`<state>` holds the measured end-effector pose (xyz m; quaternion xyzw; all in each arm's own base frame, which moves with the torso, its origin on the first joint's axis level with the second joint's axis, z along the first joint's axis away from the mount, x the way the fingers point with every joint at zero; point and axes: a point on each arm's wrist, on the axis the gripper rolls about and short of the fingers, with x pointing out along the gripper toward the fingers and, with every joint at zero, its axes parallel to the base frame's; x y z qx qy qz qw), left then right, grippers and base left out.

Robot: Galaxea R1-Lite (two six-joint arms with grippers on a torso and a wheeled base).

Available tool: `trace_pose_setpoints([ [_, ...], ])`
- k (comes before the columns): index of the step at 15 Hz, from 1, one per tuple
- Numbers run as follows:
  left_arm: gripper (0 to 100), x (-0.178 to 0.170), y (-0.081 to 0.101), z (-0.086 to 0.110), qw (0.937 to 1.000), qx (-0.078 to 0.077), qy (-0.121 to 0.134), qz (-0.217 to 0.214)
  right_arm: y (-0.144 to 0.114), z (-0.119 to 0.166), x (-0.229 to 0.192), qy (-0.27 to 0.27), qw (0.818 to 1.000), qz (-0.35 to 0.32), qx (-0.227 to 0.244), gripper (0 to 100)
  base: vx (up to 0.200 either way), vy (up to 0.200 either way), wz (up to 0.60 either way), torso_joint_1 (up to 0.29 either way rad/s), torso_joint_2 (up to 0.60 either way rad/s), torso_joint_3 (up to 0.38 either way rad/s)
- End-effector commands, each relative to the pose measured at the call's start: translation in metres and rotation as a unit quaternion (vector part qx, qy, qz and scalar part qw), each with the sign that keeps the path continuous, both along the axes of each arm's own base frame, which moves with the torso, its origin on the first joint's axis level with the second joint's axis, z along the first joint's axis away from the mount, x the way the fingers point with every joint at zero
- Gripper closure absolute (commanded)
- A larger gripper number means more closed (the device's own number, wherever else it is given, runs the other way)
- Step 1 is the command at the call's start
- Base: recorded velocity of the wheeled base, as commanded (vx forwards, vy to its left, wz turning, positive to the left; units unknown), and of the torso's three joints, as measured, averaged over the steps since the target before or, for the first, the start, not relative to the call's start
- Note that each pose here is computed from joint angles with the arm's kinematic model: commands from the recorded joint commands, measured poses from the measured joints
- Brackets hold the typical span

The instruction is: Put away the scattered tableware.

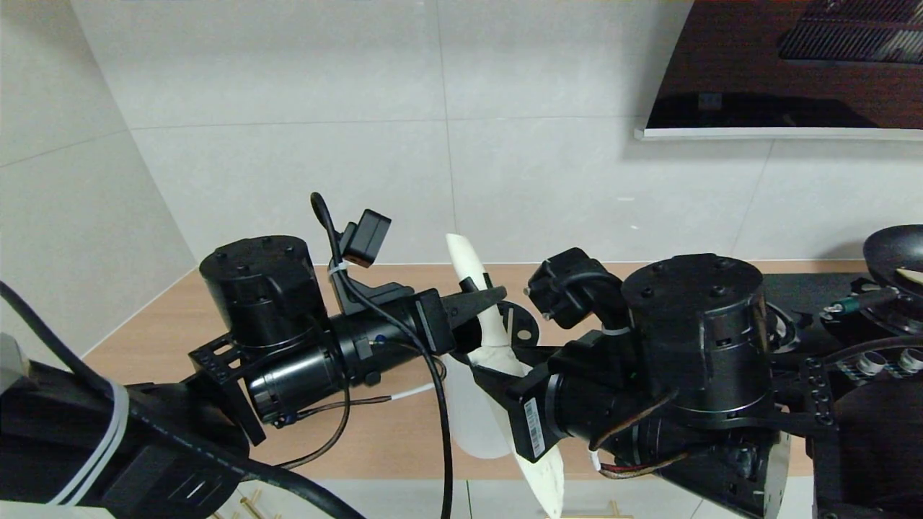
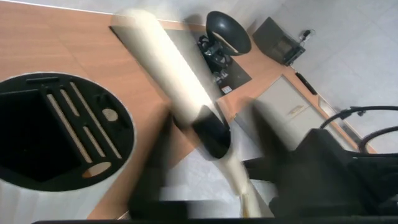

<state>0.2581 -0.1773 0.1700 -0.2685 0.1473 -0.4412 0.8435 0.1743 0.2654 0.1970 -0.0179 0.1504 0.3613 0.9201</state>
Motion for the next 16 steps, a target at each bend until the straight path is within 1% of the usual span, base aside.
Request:
trace_pose_setpoints([
  [1, 100, 0.0, 0.001, -0.001, 1.0, 0.002, 0.002, 0.002, 0.001, 0.001, -0.002, -0.002, 1.0, 0.002, 0.002, 100, 0.0, 0.0, 0.0, 0.0, 0.0, 0.0],
  [5, 100, 0.0, 0.001, 0.0, 1.0, 0.001, 0.001, 0.002, 0.001, 0.001, -0.002, -0.005, 1.0, -0.007, 0.001, 100, 0.0, 0.0, 0.0, 0.0, 0.0, 0.0],
  [7, 100, 0.0, 0.001, 0.001, 1.0, 0.0, -0.001, 0.002, 0.002, 0.002, -0.002, -0.01, 1.0, -0.008, 0.008, 100, 0.0, 0.0, 0.0, 0.0, 0.0, 0.0],
  [8, 100, 0.0, 0.001, 0.001, 1.0, 0.0, -0.001, 0.002, 0.002, 0.003, -0.002, -0.012, 1.0, -0.01, 0.01, 0, 0.0, 0.0, 0.0, 0.0, 0.0, 0.0],
  [11, 100, -0.002, 0.002, 0.004, 1.0, -0.003, -0.006, 0.005, 0.002, 0.003, -0.002, -0.013, 1.0, -0.015, 0.01, 0, 0.0, 0.0, 0.0, 0.0, 0.0, 0.0],
  [12, 100, -0.003, 0.004, 0.009, 0.9998, -0.007, -0.011, 0.014, 0.001, 0.004, -0.002, -0.014, 1.0, -0.016, 0.012, 0, 0.0, 0.0, 0.0, 0.0, 0.0, 0.0],
  [14, 100, -0.006, 0.013, 0.025, 0.9986, -0.022, -0.035, 0.033, -0.006, 0.018, -0.006, -0.027, 0.999, -0.019, 0.031, 0, 0.0, 0.0, 0.0, 0.0, 0.0, 0.0],
  [16, 100, -0.004, 0.022, 0.033, 0.9973, -0.027, -0.049, 0.048, -0.019, 0.032, -0.007, -0.04, 0.998, -0.029, 0.05, 0, 0.0, 0.0, 0.0, 0.0, 0.0, 0.0],
])
